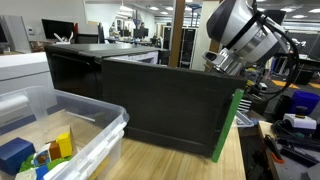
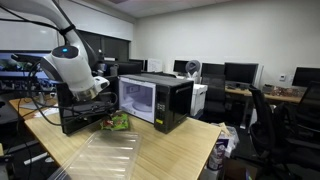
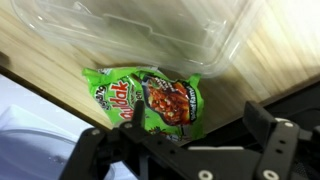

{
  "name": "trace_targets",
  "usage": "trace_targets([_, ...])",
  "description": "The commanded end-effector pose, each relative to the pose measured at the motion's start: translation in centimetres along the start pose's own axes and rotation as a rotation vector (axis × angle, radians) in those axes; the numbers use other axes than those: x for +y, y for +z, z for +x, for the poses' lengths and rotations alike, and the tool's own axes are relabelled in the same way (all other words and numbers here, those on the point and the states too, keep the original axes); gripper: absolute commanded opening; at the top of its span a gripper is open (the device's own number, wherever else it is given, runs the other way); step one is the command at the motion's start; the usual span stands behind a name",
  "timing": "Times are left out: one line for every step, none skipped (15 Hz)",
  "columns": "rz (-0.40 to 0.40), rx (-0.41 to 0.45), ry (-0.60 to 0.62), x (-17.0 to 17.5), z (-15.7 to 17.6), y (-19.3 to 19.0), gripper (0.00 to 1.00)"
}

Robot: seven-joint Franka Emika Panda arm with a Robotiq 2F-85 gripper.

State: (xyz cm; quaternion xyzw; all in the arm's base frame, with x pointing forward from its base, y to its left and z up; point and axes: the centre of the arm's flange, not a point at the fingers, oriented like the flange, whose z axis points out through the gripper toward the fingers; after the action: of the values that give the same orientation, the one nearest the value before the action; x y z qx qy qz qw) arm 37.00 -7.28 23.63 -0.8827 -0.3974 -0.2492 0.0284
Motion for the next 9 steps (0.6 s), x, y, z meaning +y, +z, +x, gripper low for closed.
trace_targets([-0.001, -0.009, 0.009, 0.0, 0.5, -1.5, 1.00])
trace_targets([0.008, -0.008, -0.002, -0.2, -0.2, 0.0, 1.00])
trace_targets([0.006, -0.006, 0.003, -0.1, -0.1, 0.0, 1.00])
trace_targets([0.005, -0.005, 0.004, -0.1, 0.0, -0.1, 1.00])
trace_targets([0.004, -0.004, 0.005, -0.1, 0.0, -0.1, 1.00])
trace_targets([0.003, -0.004, 0.005, 0.0, 0.0, -0.1, 1.00])
trace_targets([0.003, -0.004, 0.005, 0.0, 0.0, -0.1, 1.00])
trace_targets([0.006, -0.005, 0.011, -0.3, -0.2, 0.4, 1.00])
trace_targets([-0.005, 0.004, 0.009, -0.7, -0.4, 1.1, 1.00])
